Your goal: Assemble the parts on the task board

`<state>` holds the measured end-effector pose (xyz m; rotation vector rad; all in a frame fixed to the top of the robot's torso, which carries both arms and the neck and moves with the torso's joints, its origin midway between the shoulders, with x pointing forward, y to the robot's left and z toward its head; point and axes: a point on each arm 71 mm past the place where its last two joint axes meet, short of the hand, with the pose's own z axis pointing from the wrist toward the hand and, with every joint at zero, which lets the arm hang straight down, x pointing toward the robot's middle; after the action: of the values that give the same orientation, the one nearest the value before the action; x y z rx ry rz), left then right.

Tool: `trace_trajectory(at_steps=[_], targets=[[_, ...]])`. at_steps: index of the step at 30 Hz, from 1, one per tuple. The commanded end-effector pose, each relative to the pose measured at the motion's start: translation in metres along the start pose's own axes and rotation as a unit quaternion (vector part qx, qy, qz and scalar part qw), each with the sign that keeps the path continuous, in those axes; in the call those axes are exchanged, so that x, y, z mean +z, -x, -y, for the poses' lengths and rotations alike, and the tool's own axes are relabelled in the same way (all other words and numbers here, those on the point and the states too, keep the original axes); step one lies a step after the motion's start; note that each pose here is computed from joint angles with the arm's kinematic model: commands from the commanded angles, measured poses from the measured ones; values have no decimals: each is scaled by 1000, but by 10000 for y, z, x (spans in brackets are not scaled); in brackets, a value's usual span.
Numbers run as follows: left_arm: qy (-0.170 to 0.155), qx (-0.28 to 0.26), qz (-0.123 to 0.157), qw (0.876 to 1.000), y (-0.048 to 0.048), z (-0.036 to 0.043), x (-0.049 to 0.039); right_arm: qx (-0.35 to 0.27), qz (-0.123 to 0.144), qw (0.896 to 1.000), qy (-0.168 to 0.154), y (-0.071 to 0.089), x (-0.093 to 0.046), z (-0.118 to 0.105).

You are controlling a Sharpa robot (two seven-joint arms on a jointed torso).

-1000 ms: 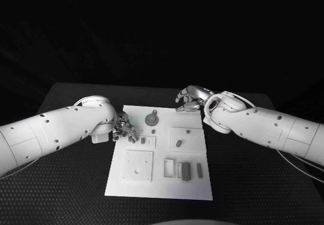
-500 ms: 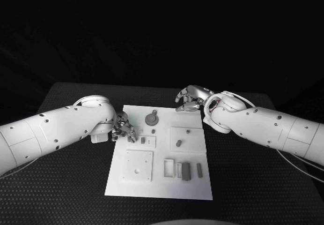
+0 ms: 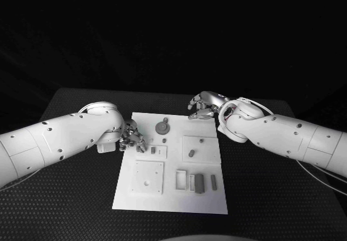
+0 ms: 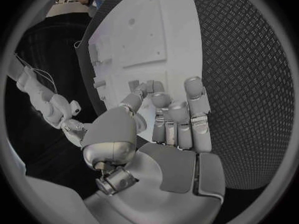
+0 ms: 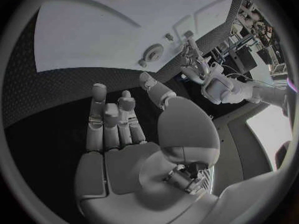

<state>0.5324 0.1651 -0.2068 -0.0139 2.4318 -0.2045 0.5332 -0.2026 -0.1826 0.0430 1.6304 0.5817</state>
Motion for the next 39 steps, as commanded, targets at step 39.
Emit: trace_trajectory(at_steps=[39], targets=[[-9, 0, -4, 1000, -5, 54, -4, 0, -4, 1000, 4, -9, 3, -7]])
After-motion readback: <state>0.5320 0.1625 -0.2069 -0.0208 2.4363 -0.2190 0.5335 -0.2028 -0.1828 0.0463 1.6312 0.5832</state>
